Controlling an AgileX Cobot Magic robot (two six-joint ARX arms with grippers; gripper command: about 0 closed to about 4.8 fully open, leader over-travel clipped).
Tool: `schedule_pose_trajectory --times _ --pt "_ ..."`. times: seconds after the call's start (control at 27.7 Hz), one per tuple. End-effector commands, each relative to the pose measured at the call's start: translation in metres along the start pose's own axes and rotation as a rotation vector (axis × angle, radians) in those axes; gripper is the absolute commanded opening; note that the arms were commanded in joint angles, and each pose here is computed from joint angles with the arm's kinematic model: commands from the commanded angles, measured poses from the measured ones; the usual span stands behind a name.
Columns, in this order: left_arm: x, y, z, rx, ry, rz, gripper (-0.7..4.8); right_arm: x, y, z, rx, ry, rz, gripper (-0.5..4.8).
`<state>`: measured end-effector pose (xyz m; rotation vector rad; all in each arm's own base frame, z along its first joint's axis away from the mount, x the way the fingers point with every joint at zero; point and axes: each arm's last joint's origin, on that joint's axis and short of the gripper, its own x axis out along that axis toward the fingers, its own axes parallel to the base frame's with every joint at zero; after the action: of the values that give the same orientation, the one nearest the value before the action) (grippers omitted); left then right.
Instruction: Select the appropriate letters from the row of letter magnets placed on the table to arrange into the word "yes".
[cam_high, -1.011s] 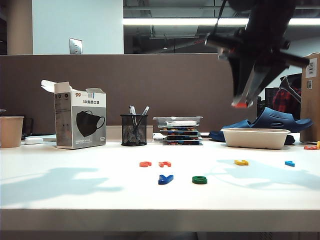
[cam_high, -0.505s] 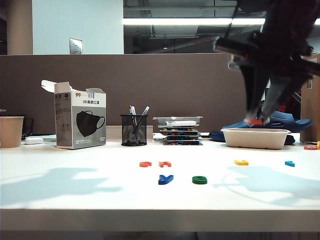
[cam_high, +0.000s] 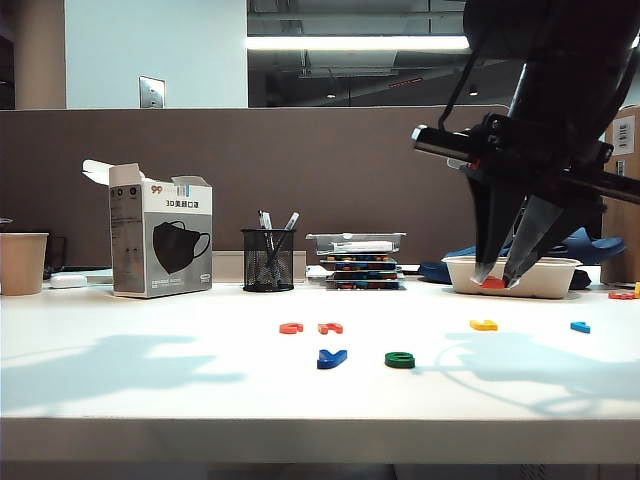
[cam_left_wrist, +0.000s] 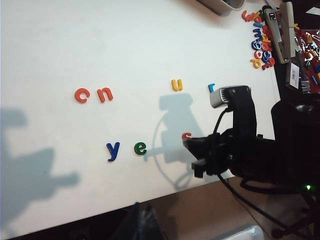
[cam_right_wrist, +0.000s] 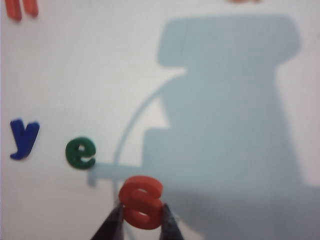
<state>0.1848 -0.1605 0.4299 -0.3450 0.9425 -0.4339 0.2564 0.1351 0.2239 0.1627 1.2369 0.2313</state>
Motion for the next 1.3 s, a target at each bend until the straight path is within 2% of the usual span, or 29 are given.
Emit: schedule_pose_trajectory --times 0.04,0.58,1.19,1.3 --pt "-0.002 -0.001 0.001 0.005 -0.008 -0.007 -0.05 0.005 0.002 0.003 0.0 -0.02 0.0 0.53" --pt "-0.002 -0.001 0.001 0.005 -0.008 -0.007 -0.05 0.046 0.009 0.001 -0.015 0.059 -0.037 0.53" --pt "-0.002 -0.001 0.001 0.005 -0.008 -0.007 -0.05 0.059 0.011 -0.001 -0.015 0.089 -0.048 0.53" --pt "-0.002 -0.001 0.001 0.005 -0.008 -0.007 -0.05 0.059 0.013 -0.002 -0.007 0.113 0.002 0.53"
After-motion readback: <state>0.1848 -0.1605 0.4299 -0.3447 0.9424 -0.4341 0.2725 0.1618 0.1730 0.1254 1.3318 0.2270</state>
